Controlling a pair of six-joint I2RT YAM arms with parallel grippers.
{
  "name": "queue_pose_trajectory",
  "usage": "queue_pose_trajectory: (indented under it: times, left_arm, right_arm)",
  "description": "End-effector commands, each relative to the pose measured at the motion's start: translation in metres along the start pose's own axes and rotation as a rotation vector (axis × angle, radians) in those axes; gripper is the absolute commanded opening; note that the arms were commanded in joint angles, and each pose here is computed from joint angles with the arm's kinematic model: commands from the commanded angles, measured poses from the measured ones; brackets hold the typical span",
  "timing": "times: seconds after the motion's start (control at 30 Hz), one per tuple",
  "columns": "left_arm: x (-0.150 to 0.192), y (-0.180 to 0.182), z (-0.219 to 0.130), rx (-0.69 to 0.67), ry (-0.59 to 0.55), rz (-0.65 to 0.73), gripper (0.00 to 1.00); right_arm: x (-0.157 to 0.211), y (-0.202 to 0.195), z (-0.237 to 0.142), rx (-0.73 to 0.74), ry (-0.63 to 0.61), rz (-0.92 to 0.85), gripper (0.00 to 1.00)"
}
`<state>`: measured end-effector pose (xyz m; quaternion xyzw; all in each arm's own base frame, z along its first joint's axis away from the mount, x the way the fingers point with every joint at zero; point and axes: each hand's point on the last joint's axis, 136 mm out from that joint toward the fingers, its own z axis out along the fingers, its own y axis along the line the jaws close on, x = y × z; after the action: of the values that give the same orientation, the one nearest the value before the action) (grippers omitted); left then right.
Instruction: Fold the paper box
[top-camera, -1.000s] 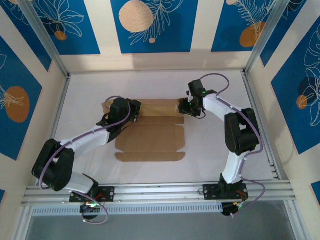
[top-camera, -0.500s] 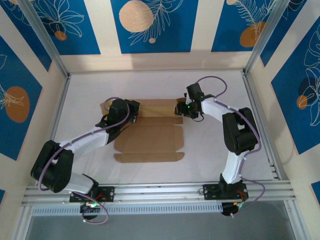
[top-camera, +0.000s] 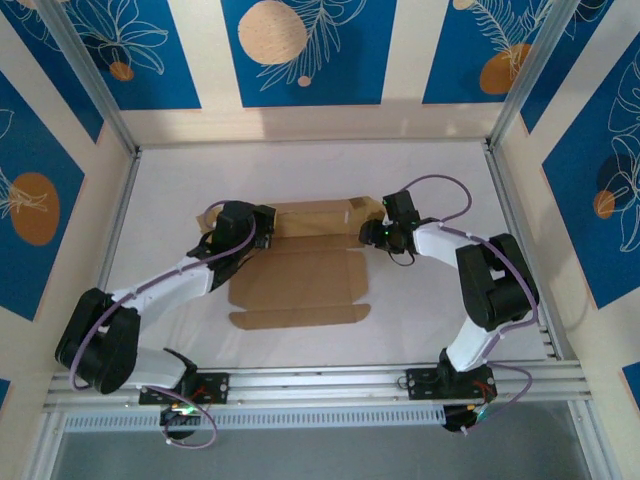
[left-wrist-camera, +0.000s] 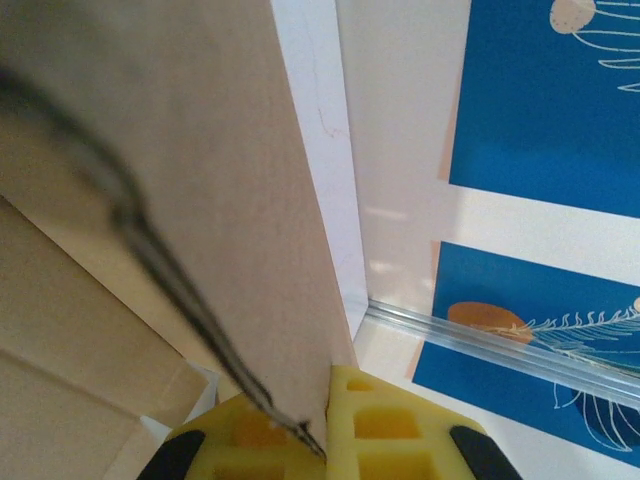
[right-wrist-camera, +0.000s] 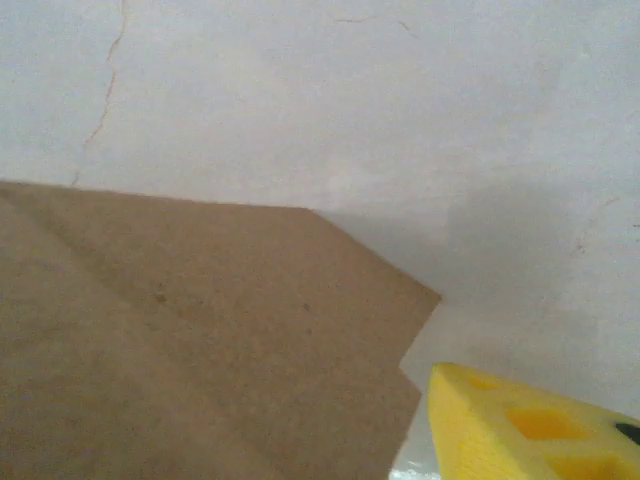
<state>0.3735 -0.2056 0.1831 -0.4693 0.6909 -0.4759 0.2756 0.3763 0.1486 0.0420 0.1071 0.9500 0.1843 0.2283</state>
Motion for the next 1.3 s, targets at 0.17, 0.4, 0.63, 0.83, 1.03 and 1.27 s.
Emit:
queue_pose_trajectory:
  times: [0.17, 0.4, 0.63, 0.83, 1.03, 1.27]
  left_arm:
    - [-0.003, 0.014, -0.005, -0.043, -0.03, 0.0, 0.0]
    - [0.0, 0.012, -0.004, -0.026, -0.018, 0.008, 0.0]
    - [0.0, 0.007, -0.005, -0.013, -0.018, 0.024, 0.0]
    - [0.002, 0.005, -0.007, -0.007, -0.015, 0.034, 0.0]
    - [0.002, 0.002, -0.01, -0.004, -0.017, 0.04, 0.0]
    - [0.005, 0.005, -0.009, -0.011, -0.01, 0.037, 0.0]
  right_arm:
    - [0.003, -0.015, -0.003, 0.05, 0.045, 0.316, 0.58]
    - [0.01, -0.01, -0.004, -0.013, 0.149, 0.464, 0.38]
    - [0.005, 0.021, -0.015, -0.159, 0.225, 0.563, 0.06]
    - [-0.005, 0.037, -0.014, -0.274, 0.271, 0.669, 0.24]
    - [-0.002, 0.033, -0.003, -0.098, 0.275, 0.471, 0.4]
    - [0.0, 0.022, 0.017, -0.075, 0.265, 0.437, 0.52]
